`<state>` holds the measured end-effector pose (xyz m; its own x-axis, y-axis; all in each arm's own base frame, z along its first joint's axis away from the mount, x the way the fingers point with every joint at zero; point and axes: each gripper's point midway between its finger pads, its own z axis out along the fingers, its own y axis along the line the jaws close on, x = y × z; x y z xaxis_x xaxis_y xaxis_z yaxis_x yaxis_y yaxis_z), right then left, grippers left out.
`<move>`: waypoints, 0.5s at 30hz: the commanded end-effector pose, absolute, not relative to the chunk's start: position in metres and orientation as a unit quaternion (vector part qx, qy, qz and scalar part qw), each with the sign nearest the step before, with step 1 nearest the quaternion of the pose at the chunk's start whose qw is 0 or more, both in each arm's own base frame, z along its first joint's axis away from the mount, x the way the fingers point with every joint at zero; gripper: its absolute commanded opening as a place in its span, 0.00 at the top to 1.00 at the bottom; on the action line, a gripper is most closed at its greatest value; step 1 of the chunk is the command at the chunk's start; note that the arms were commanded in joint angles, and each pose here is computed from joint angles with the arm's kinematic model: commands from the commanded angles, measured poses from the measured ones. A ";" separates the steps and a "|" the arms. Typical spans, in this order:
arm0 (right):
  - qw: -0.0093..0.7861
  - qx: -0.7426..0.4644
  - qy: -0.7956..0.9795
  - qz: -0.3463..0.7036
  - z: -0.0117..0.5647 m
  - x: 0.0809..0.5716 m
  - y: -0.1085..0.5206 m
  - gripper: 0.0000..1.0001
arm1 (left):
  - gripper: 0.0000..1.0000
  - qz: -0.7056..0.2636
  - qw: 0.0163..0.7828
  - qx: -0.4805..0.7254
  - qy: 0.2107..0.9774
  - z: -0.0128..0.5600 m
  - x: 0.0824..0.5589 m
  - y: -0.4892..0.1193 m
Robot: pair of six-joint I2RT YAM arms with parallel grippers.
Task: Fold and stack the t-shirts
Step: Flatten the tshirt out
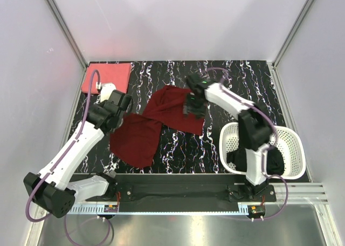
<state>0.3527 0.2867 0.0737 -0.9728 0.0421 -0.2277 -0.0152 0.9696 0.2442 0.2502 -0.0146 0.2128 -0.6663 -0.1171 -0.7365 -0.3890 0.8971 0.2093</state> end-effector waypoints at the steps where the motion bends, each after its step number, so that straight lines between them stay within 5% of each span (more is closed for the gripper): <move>1: 0.111 0.094 0.985 0.096 0.083 0.322 0.230 0.44 | 1.00 0.103 0.396 -0.132 0.903 0.210 0.268 -0.043; 6: 0.120 0.189 0.972 0.075 0.060 0.316 0.199 0.52 | 1.00 0.073 0.381 -0.121 0.914 0.208 0.269 -0.057; 15: 0.098 0.247 0.961 0.073 0.029 0.313 0.199 0.43 | 1.00 0.060 0.377 -0.121 0.916 0.205 0.261 -0.059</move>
<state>0.2961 0.1928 0.0320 -0.8973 0.4246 -0.1208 0.4076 0.9019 0.1431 0.2569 -0.0521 0.1954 -0.7189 -0.1547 -0.6777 -0.2807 0.9565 0.0794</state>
